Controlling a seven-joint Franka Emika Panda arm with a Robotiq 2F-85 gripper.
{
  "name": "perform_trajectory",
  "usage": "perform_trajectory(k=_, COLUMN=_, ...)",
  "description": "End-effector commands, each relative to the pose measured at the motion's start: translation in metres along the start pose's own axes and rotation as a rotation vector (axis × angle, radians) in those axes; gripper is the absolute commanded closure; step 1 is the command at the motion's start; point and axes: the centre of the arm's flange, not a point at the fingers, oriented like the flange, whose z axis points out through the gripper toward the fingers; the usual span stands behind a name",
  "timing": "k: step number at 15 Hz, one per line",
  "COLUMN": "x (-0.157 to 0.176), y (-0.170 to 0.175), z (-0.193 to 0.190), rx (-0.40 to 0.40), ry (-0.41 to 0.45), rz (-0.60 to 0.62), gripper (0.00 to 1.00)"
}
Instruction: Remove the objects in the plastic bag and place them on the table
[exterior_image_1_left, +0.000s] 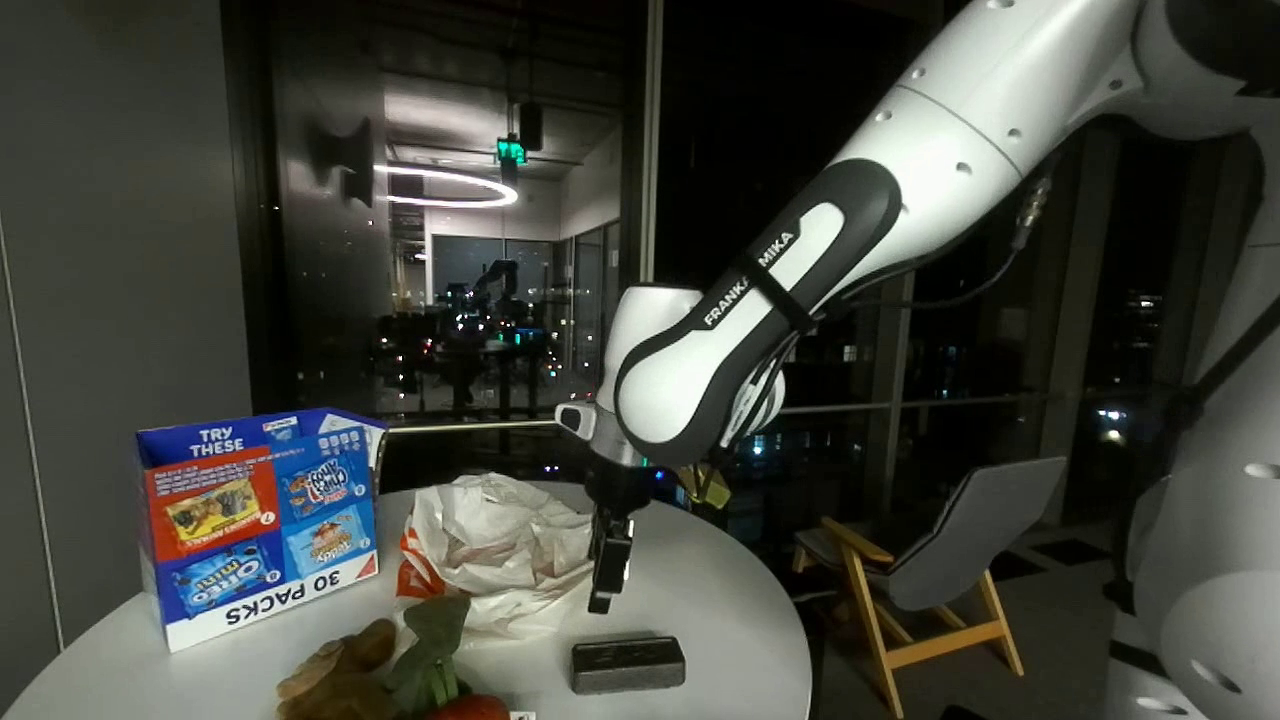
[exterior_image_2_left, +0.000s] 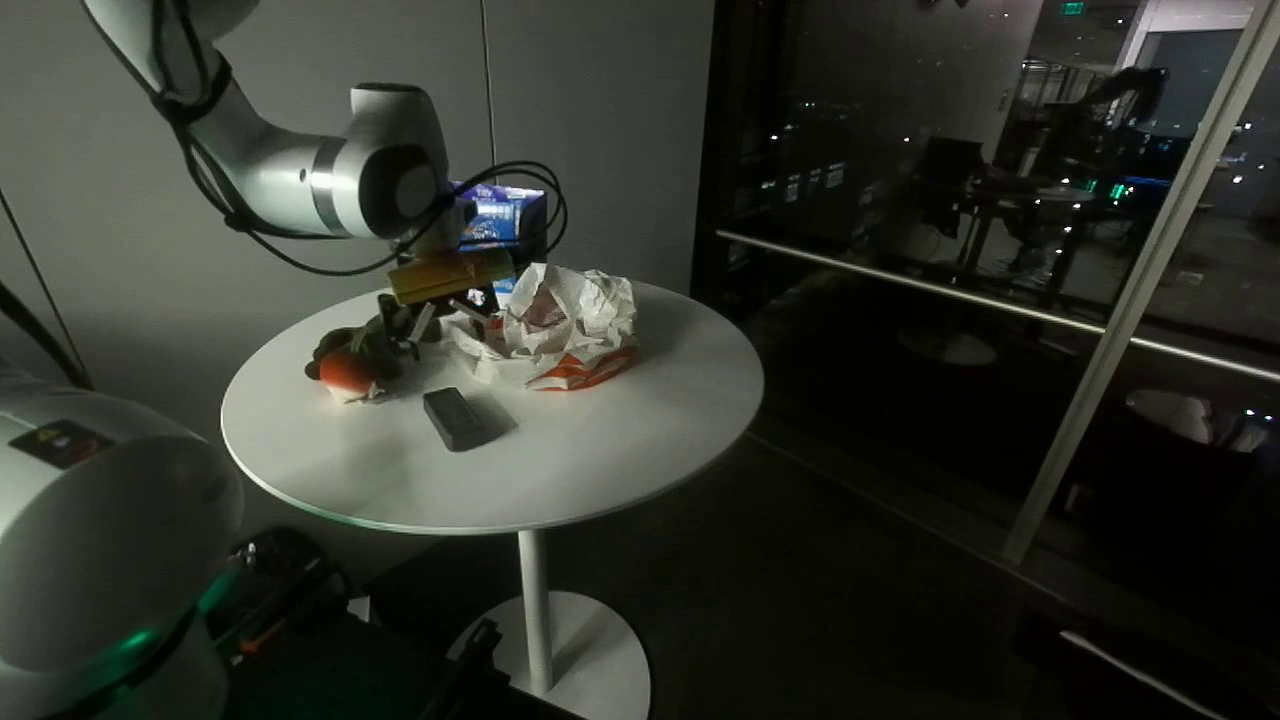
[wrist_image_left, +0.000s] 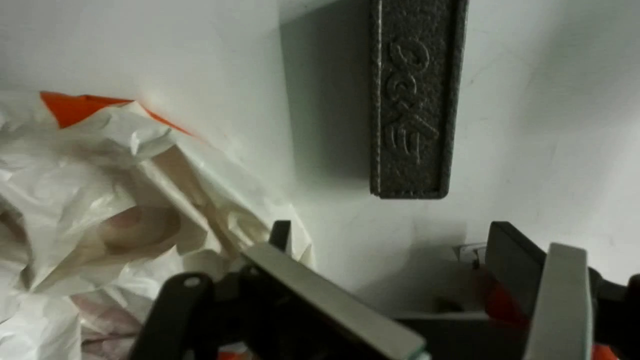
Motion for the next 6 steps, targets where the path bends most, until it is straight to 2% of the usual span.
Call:
perform_trajectory(k=1, x=-0.004, y=-0.011, z=-0.063, rx=-0.043, ry=0.085, rz=0.070, gripper=0.00)
perform_trajectory(k=2, x=0.003, y=-0.001, z=-0.028, rx=-0.024, ry=0.046, rz=0.033, gripper=0.00)
perform_trajectory(k=4, x=0.004, y=-0.003, z=-0.048, rx=-0.038, ry=0.073, rz=0.048, gripper=0.00)
perform_trajectory(k=6, x=0.002, y=-0.005, z=-0.053, rx=-0.042, ry=0.077, rz=0.053, gripper=0.00)
